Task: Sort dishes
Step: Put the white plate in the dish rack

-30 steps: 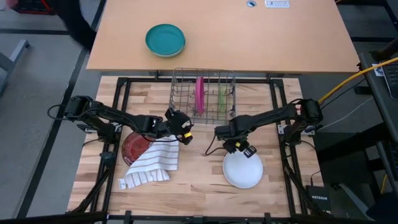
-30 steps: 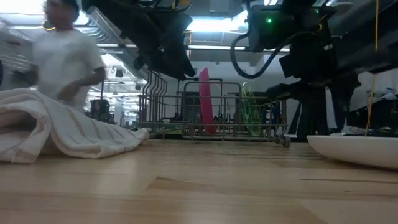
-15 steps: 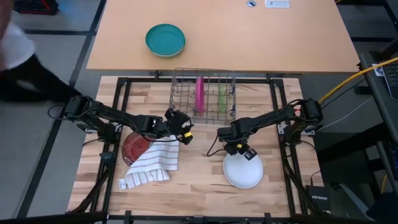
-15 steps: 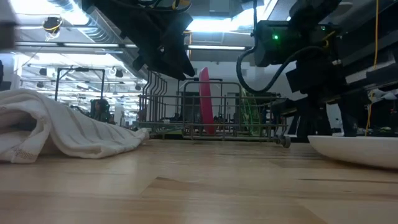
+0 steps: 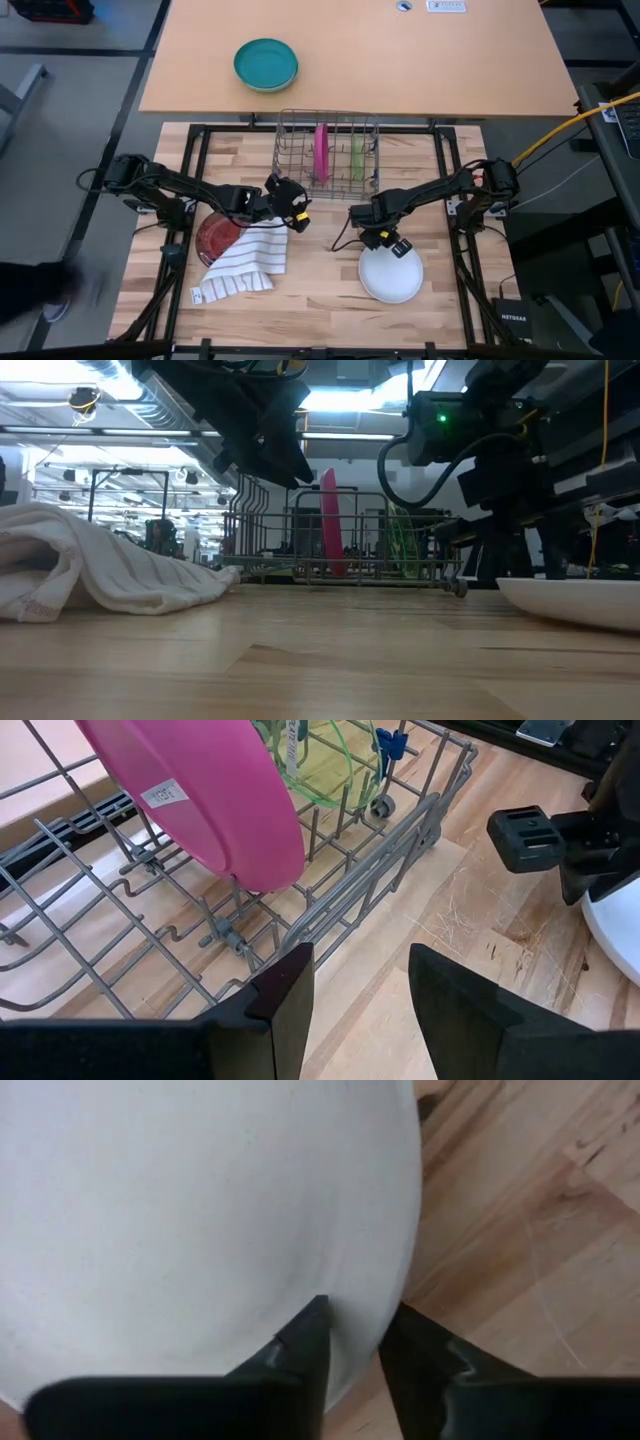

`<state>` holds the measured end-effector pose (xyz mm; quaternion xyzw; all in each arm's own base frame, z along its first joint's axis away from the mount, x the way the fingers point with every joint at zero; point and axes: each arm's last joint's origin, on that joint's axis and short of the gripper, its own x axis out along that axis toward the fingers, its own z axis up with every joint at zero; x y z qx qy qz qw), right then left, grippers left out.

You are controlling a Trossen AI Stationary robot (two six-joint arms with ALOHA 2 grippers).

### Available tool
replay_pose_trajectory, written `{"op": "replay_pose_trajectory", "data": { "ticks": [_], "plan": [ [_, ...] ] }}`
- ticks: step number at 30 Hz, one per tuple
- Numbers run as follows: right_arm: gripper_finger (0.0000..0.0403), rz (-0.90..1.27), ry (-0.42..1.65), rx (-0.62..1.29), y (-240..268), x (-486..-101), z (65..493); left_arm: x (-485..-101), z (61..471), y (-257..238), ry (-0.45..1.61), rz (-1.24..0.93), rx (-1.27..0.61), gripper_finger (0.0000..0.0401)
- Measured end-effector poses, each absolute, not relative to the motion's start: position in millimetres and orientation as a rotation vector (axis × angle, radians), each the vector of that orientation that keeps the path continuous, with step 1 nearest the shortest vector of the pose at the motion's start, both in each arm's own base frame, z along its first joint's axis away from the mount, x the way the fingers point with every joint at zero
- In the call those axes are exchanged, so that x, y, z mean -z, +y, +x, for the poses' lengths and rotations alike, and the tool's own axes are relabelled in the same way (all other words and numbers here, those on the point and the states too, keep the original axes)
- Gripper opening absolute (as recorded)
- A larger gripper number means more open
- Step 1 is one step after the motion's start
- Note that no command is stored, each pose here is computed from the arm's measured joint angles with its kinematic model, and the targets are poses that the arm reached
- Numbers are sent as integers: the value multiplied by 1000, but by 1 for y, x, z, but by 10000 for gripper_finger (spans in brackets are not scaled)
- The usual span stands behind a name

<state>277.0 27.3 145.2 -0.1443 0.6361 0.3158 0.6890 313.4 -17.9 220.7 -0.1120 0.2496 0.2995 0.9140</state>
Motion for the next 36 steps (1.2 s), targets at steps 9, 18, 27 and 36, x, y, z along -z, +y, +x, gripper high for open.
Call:
{"op": "replay_pose_trajectory", "data": {
  "ticks": [9, 18, 27, 36],
  "plan": [
    [21, -332, 1392, -700, 28, -157, 286, -221, 313, -18, 515, -230, -617, 155],
    [12, -516, 1419, -612, 25, -215, 309, -215, 309, -19, 593, -216, -607, 155],
    [9, -767, 1290, -544, 22, -308, 327, -204, 293, -29, 758, -249, -626, 155],
    [9, -1096, 997, -371, 16, -409, 328, -204, 292, -32, 756, -261, -625, 155]
  ]
}}
